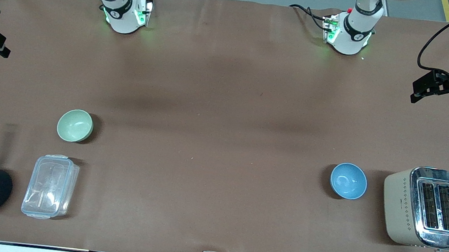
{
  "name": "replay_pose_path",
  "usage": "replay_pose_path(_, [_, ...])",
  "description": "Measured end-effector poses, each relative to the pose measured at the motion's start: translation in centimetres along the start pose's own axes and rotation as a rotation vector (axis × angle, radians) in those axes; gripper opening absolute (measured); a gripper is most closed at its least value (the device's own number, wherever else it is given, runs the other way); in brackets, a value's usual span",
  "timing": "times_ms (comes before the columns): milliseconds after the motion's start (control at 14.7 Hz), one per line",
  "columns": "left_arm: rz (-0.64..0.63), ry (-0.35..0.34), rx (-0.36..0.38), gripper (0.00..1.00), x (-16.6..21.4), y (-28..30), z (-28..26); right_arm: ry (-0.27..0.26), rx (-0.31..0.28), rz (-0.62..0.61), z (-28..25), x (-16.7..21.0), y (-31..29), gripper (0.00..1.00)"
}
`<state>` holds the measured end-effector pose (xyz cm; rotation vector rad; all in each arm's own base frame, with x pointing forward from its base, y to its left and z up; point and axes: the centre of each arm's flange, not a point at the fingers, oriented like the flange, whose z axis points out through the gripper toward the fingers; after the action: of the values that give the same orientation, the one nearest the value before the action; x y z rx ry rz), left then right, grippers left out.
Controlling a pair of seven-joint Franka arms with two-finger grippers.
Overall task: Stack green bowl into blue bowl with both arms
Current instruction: 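Lower the right gripper to the green bowl while the left gripper reaches the blue bowl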
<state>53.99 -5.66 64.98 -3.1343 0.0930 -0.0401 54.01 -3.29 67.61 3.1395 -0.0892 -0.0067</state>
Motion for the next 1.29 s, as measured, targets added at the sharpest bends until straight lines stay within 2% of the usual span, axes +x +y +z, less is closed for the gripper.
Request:
replay_pose_path(340, [0.006,0.0,0.0,1.0,0.0,0.0,0.0,0.0,0.0,0.001,0.0,0.0,0.0,1.0])
replay_pose_path(544, [0.001,-0.027,-0.001,1.0,0.8,-0.3,1.5,0.0,0.0,0.0,0.0,0.0,0.1,1.0])
replay_pose_path(884, [0.008,-0.078,-0.009,1.0,5.0,0.0,8.5,-0.002,0.0,-0.005,0.1,0.0,0.1,1.0])
replay_pose_path(1020, [0.009,-0.097,-0.012,1.0,6.6,0.1,11.7,-0.028,0.001,-0.047,0.9,-0.1,0.9,1.0])
replay_pose_path(1156, [0.01,-0.113,-0.004,1.0,8.1,0.0,15.1,-0.067,0.005,-0.055,3.3,0.2,2.9,1.0])
replay_pose_path(1293, [0.014,-0.104,0.014,1.0,9.6,-0.2,18.8,-0.072,0.007,-0.045,8.3,1.2,4.7,1.0])
